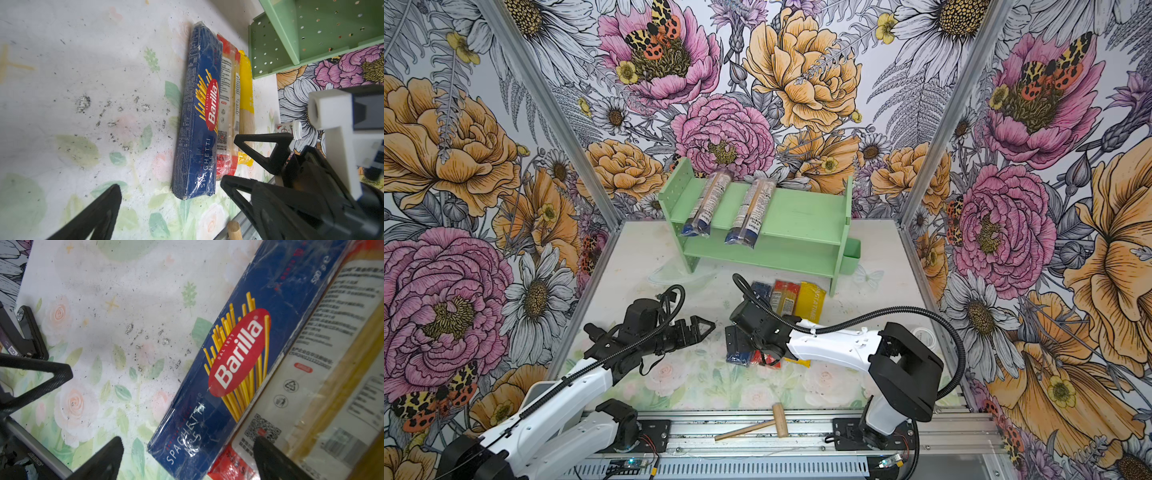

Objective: Place and organize the pasta boxes and bags onto the shelf
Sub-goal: 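Move the right gripper over the blue Barilla box while the left gripper draws back, then lower the right gripper around the Barilla box and close on it, then lift the Barilla box upright with the right gripper toward the shelf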

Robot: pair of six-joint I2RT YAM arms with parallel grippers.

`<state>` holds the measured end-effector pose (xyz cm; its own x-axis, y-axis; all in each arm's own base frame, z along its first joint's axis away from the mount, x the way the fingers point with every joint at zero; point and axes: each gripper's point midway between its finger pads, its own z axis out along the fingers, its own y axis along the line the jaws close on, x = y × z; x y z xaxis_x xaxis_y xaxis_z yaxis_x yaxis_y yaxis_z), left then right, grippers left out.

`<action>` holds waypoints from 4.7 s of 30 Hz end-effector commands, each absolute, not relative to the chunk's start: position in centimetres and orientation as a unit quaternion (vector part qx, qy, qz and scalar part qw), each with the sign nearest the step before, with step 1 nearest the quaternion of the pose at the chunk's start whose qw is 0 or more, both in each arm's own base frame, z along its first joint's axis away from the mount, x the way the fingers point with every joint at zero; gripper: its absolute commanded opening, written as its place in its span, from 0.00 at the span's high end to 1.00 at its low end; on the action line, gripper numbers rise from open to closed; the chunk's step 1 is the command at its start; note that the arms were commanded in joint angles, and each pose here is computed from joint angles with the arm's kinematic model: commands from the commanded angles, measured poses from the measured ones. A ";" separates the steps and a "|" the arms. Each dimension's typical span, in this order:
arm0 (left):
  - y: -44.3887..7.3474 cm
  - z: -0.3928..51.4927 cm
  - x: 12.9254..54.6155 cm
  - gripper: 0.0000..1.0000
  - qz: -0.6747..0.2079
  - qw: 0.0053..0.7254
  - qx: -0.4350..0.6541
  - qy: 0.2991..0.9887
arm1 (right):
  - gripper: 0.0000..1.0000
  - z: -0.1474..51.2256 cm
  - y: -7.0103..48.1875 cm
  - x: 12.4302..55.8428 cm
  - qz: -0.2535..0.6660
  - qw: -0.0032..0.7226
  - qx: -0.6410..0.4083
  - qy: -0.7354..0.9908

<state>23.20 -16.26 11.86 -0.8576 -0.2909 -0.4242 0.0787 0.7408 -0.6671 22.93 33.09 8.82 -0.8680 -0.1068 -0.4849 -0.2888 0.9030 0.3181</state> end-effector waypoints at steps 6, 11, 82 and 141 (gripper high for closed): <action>-15.0 10.9 23.0 0.01 -0.349 0.262 -0.088 0.896 | 0.01 7.9 33.8 23.5 0.171 0.232 -0.053 0.956; -14.8 10.7 23.1 0.01 -0.347 0.261 -0.093 0.896 | 0.00 6.7 34.4 23.0 0.158 0.223 -0.038 0.961; -14.3 9.9 23.2 0.01 -0.342 0.250 -0.107 0.899 | 0.45 2.7 31.1 23.9 0.047 0.203 -0.136 0.969; -14.1 10.4 23.7 0.01 -0.343 0.252 -0.128 0.896 | 1.00 6.5 34.0 24.1 0.138 0.172 -0.194 0.956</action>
